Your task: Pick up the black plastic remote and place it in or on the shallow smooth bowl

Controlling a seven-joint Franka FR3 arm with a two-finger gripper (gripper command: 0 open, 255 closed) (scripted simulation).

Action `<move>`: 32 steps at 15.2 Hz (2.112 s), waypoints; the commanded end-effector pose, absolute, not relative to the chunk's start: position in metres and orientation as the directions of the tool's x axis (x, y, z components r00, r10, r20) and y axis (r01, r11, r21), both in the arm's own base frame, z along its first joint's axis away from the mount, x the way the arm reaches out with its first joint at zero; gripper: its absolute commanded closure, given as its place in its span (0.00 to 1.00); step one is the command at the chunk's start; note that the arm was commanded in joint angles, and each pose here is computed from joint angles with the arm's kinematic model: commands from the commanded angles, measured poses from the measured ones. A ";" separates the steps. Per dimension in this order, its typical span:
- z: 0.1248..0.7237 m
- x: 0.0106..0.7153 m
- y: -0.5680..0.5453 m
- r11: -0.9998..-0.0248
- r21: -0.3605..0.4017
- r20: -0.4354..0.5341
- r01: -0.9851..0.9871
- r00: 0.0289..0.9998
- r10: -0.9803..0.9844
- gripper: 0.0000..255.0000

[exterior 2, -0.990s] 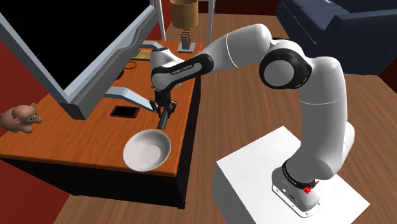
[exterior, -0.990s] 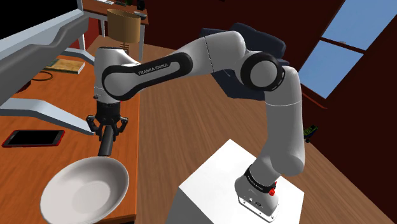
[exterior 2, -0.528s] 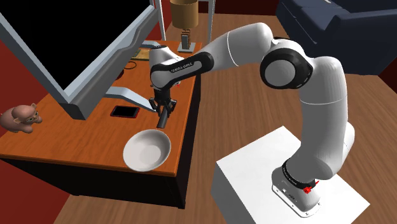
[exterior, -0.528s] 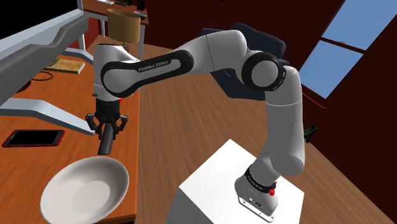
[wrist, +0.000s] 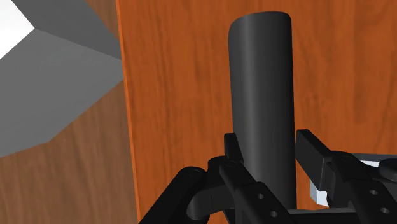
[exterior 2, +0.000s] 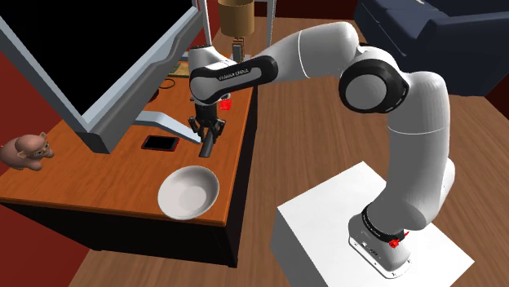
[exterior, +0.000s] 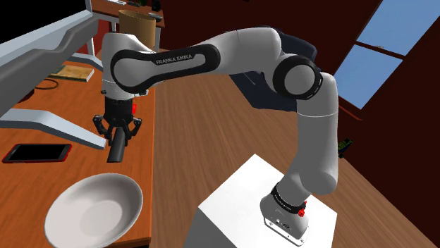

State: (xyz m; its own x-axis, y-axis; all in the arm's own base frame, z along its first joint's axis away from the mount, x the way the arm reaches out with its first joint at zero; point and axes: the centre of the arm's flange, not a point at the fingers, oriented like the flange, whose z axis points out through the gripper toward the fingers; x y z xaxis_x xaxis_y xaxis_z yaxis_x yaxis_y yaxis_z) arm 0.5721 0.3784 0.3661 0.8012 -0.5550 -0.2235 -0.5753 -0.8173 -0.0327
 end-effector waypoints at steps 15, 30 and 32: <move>0.444 0.560 0.386 -0.817 -0.032 -0.224 -0.575 0.801 -0.555 1.00; 0.434 0.401 0.505 -0.817 -0.032 -0.224 -0.575 0.801 -0.555 1.00; 0.432 0.380 0.520 -0.817 -0.032 -0.224 -0.575 0.801 -0.555 1.00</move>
State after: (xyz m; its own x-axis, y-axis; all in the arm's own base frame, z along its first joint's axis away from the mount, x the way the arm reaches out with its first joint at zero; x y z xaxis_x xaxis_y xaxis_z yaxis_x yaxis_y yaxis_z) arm 0.3910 0.5114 0.4320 0.8016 -0.5544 -0.2238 -0.5745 -0.8178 -0.0321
